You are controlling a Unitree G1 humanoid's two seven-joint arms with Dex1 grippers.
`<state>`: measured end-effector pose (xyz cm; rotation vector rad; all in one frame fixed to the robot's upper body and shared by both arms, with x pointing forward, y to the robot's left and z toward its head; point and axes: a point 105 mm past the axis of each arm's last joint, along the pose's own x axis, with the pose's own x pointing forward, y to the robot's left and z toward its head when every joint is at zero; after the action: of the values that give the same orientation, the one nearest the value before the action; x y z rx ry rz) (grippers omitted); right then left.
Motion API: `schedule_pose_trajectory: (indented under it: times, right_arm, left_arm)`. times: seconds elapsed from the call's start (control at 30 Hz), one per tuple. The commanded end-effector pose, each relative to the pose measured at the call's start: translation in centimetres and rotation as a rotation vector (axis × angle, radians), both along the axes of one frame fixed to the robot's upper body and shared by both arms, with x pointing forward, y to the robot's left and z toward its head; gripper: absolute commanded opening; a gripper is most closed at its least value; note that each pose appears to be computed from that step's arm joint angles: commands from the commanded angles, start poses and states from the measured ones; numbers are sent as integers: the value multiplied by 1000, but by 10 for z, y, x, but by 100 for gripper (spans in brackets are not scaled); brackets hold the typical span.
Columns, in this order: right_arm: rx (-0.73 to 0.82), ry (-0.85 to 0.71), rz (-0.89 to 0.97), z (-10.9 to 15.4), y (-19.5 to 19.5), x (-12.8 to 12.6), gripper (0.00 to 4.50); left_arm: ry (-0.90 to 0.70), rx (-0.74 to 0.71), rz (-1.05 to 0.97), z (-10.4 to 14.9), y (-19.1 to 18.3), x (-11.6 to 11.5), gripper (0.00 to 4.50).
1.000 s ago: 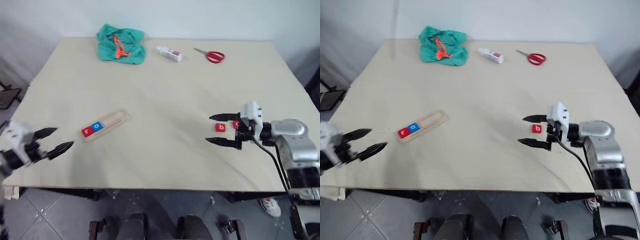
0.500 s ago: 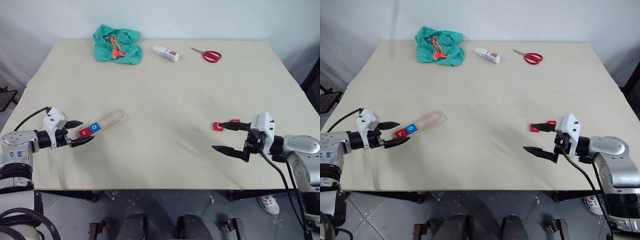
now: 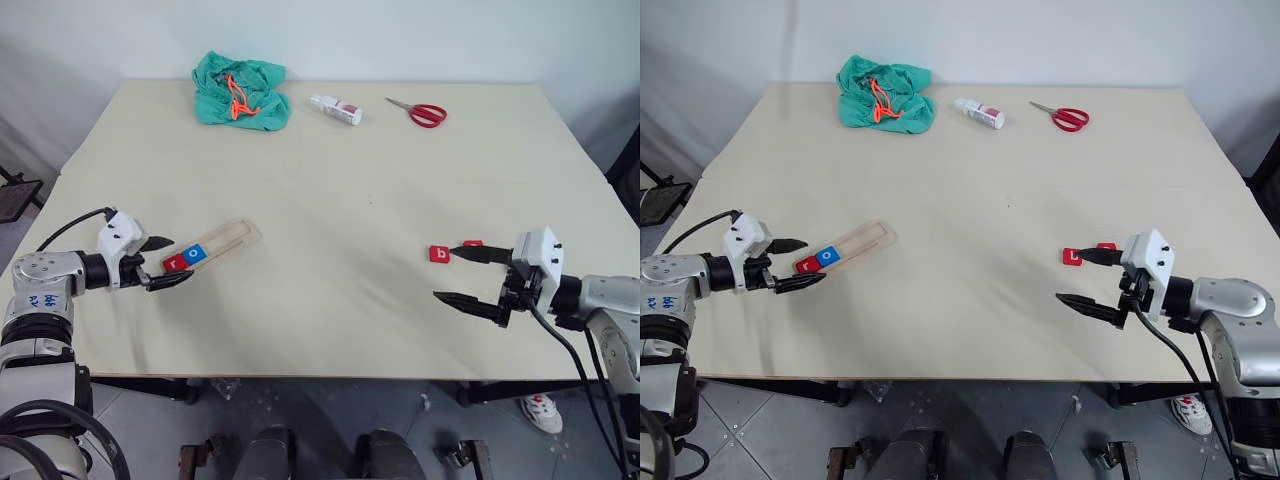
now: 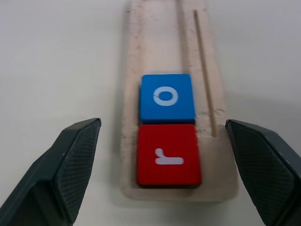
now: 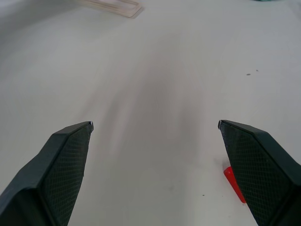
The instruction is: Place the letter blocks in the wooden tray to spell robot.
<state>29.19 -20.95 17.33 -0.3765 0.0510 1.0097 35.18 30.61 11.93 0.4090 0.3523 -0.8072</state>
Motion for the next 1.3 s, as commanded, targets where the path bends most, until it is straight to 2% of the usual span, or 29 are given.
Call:
schedule_pose_trajectory:
  times: [0.03, 0.4, 0.57, 0.7, 1.0, 1.13, 1.3]
  right_arm:
    - [-7, -60, 5, 16, -1, 0, 446]
    - [-15, -59, 22, 17, 1, 5, 446]
    - [-14, -63, 22, 19, 2, 6, 450]
    - [-12, -64, 22, 19, 1, 7, 450]
    - [-29, 9, 117, 8, -8, -8, 450]
    - [-49, 34, 175, 4, -10, -17, 450]
    - [-57, 20, 127, 5, -18, -15, 450]
  left_arm:
    - [92, 14, 13, -18, 7, -11, 450]
    - [124, 5, 51, -25, 10, -12, 450]
    - [99, -25, 11, -19, 2, -10, 342]
    - [58, -66, -50, -8, -9, -7, 340]
    - [-41, -80, -379, 19, -90, -4, 340]
    - [-60, -80, -472, 23, -122, -8, 340]
    - [-82, -81, -613, 22, -171, -19, 340]
